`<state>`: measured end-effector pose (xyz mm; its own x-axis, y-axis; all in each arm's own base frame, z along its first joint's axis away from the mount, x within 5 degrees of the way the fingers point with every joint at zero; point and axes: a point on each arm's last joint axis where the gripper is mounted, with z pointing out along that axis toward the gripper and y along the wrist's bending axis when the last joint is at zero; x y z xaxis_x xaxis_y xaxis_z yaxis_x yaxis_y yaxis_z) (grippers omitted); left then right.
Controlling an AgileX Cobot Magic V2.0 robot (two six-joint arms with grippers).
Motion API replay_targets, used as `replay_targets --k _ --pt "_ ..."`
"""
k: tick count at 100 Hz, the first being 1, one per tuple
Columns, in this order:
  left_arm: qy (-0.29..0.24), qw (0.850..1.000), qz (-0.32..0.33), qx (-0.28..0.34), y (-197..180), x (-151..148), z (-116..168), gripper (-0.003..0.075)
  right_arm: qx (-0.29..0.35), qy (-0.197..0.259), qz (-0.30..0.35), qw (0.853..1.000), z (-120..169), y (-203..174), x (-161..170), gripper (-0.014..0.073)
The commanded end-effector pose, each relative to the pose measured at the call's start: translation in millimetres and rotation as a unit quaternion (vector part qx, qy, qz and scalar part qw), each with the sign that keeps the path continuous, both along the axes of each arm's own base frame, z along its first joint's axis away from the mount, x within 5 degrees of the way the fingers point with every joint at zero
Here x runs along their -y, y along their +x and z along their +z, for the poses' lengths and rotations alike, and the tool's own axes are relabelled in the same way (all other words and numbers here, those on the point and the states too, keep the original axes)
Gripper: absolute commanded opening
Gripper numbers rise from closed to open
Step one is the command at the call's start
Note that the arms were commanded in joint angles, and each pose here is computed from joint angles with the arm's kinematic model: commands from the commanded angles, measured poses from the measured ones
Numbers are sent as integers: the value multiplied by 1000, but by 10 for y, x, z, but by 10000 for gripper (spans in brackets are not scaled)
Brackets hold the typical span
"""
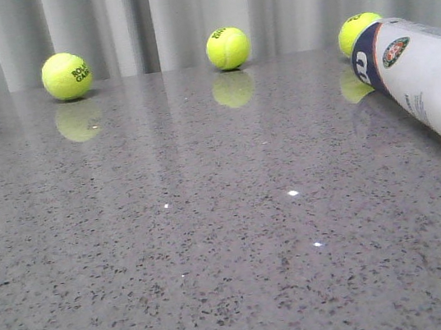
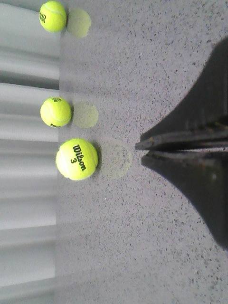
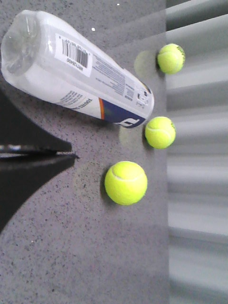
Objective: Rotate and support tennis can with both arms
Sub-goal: 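Move the right gripper toward the lying white Wilson can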
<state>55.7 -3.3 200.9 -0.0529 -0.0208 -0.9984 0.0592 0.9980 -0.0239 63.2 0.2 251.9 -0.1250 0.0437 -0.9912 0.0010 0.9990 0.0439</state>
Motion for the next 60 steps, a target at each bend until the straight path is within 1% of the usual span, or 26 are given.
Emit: replay_targets --k 1,10,20,24,29,34,38,39,41,44,45,46,48,49,53,56,60 --pt "-7 999 1 35 -7 -1 -67 -21 -4 -9 4 1000 217 100 -5 -58" --pt "-7 999 1 35 -7 -1 -67 -21 -75 -9 6 997 262 213 -9 -58" --pt "-7 999 1 35 -7 -1 -67 -21 -125 -11 14 992 372 320 -26 -53" --pt "-7 999 1 35 -7 -1 -67 -21 -142 -12 18 990 409 367 -36 -38" --pt "-7 999 1 35 -7 -1 -67 -21 -158 -13 24 987 487 419 -50 4" --pt "-7 999 1 35 -7 -1 -67 -21 -176 -14 29 984 549 470 -64 82" --pt "-7 999 1 35 -7 -1 -67 -21 -185 -13 33 982 595 517 -78 177" --pt "-7 999 1 35 -7 -1 -67 -21 -185 -12 33 982 621 523 -80 214" --pt "-7 999 1 35 -7 -1 -67 -21 -187 -11 35 982 654 544 -87 254" --pt "-7 999 1 35 -7 -1 -67 -21 -189 -10 38 981 697 571 -97 363" --pt "-7 999 1 35 -7 -1 -67 -21 -191 -10 39 981 703 585 -101 385" --pt "-7 999 1 35 -7 -1 -67 -21 -190 -10 40 981 729 590 -103 430" --pt "-7 999 1 35 -7 -1 -67 -21 -191 -10 42 981 762 607 -110 474" --pt "-7 999 1 35 -7 -1 -67 -21 -191 -11 43 981 773 612 -113 517" --pt "-7 999 1 35 -7 -1 -67 -21 -191 -11 46 980 835 647 -125 632" --pt "-7 999 1 35 -7 -1 -67 -21 -193 -12 49 980 871 670 -135 671" --pt "-7 999 1 35 -7 -1 -67 -21 -197 -10 54 979 921 707 -154 650"
